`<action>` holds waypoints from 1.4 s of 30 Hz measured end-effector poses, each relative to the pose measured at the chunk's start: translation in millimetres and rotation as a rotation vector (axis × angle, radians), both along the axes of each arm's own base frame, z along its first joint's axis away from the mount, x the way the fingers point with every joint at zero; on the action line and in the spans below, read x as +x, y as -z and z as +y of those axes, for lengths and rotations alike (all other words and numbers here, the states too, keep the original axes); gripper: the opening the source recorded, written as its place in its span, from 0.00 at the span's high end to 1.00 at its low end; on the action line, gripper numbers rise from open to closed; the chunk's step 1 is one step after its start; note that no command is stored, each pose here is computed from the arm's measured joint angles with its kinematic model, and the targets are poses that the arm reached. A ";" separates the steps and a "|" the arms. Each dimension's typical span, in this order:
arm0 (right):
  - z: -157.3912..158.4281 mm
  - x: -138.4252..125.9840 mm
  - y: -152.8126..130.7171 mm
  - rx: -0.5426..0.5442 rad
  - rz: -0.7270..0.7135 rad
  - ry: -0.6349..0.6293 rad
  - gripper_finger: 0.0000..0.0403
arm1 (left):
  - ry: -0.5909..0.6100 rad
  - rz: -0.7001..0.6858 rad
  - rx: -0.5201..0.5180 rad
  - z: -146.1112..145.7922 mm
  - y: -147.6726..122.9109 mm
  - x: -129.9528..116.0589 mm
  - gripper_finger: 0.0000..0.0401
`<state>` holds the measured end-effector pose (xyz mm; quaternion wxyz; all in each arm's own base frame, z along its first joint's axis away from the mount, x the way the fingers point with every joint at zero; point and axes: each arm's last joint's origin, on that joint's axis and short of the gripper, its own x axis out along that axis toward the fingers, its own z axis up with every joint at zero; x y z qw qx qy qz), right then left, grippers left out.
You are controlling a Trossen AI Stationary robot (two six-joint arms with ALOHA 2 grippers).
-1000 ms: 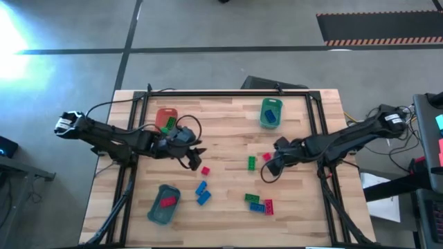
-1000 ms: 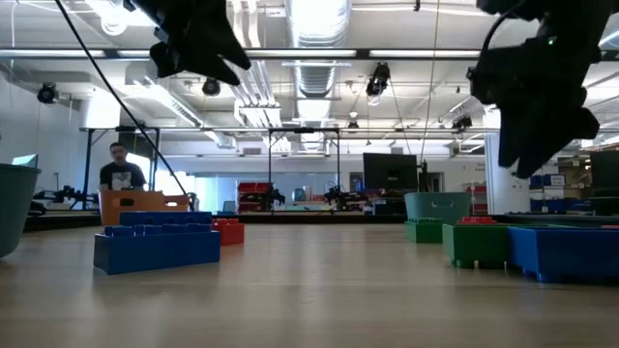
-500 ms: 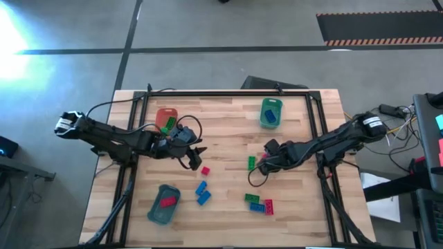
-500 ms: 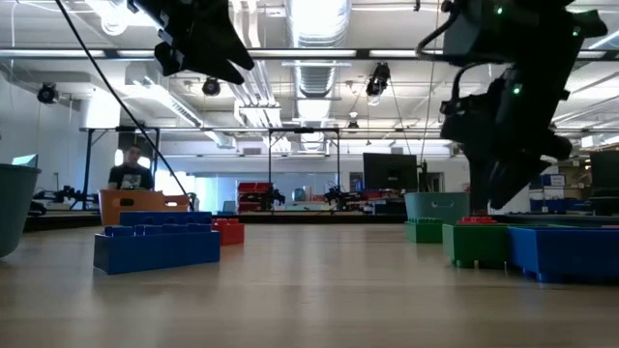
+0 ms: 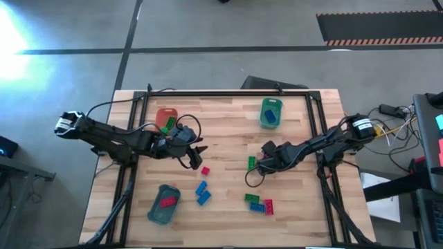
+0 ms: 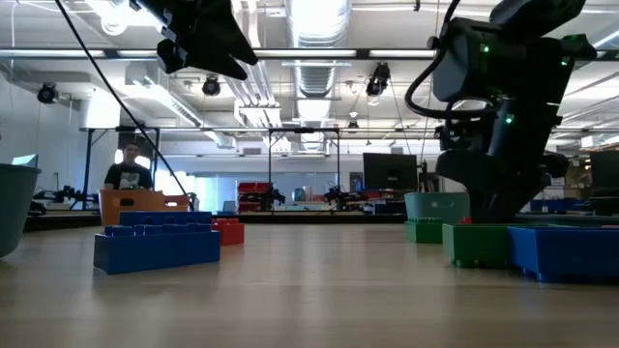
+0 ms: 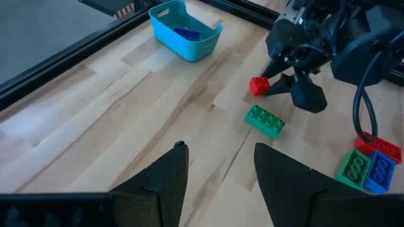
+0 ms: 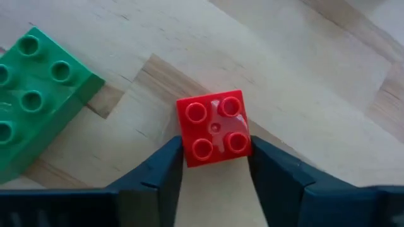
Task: Sort & place blocks by color
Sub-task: Put the red game piece into the blue bin
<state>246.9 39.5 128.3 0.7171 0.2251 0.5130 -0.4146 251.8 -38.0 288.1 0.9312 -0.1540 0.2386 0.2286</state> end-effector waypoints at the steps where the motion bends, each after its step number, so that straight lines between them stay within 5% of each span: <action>1: -0.1 -0.6 -1.5 0.001 -0.002 -0.004 0.64 | 0.000 0.002 0.000 0.0 0.2 -0.1 0.59; 12: -2.4 -7.2 -34.1 0.011 -0.111 -0.069 0.70 | 0.011 0.009 0.017 -0.1 0.9 0.5 0.59; 21: -3.6 -11.5 -74.3 -0.046 -0.286 -0.297 0.70 | 0.076 -0.025 0.056 -4.1 0.8 7.6 0.59; 27: 3.4 0.8 -100.5 0.009 -0.539 -0.548 0.70 | 0.285 -0.086 0.190 -18.3 3.1 27.3 0.59; 34: 16.8 19.2 -112.8 0.152 -0.770 -0.897 0.70 | 0.503 -0.137 0.475 -42.8 12.9 51.9 0.59; 42: 23.2 28.3 -107.2 0.286 -0.822 -0.988 0.70 | 0.577 -0.181 0.593 -59.6 26.6 67.6 0.59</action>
